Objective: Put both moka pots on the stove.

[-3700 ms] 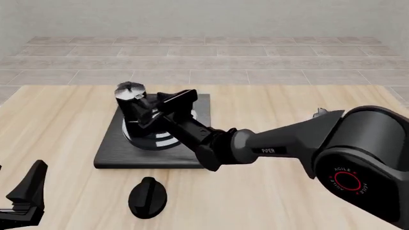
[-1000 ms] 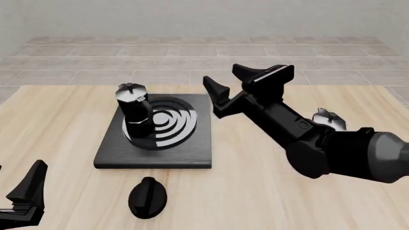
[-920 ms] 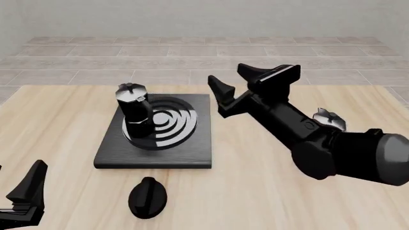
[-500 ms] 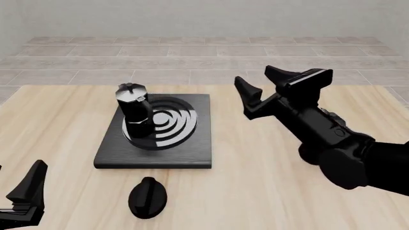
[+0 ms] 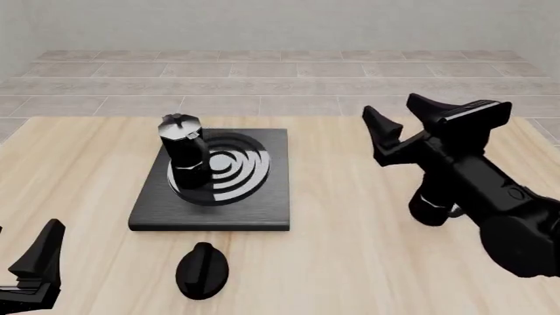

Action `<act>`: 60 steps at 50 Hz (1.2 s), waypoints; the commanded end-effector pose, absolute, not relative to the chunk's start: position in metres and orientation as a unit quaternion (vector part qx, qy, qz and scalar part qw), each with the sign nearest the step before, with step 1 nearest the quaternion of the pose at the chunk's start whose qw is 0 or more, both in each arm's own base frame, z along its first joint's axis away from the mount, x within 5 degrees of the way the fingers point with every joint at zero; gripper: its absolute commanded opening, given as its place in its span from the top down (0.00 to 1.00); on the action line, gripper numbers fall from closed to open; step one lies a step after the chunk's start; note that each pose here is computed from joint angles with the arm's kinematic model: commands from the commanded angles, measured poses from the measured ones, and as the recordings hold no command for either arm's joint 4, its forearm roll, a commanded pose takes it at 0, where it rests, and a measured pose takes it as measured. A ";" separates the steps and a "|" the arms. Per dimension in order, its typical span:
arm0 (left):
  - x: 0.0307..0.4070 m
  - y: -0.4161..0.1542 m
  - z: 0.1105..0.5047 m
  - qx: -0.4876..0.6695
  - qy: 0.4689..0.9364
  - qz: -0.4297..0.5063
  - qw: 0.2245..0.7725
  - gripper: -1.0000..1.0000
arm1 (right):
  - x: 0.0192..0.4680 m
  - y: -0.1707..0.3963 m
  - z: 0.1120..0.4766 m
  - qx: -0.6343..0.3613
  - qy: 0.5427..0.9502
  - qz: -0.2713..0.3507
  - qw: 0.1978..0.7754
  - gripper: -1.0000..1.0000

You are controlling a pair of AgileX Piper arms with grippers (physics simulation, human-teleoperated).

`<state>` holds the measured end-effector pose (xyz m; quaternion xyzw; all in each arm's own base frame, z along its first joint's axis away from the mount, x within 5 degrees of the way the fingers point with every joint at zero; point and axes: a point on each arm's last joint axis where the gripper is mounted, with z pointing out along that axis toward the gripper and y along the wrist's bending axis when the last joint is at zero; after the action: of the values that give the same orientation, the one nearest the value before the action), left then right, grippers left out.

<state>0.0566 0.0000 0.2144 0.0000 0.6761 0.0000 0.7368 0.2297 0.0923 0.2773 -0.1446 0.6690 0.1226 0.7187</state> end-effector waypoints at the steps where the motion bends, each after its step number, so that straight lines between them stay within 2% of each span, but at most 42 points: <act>1: 0.057 0.000 0.214 0.000 0.676 0.000 0.737 0.00 | 0.219 0.073 0.276 -0.125 0.681 0.101 0.715 0.00; 40: 0.057 0.000 0.214 0.000 0.676 0.000 0.737 0.00 | 0.164 0.020 0.264 -0.060 0.736 0.028 0.674 0.00; 60: 0.057 0.000 0.214 0.000 0.676 0.000 0.737 0.00 | 0.157 0.004 0.270 -0.032 0.753 -0.012 0.657 0.00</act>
<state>0.0566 0.0000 0.2144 0.0000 0.6761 0.0000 0.7368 0.1613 0.0112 0.2660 -0.0443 0.7463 0.0066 0.6641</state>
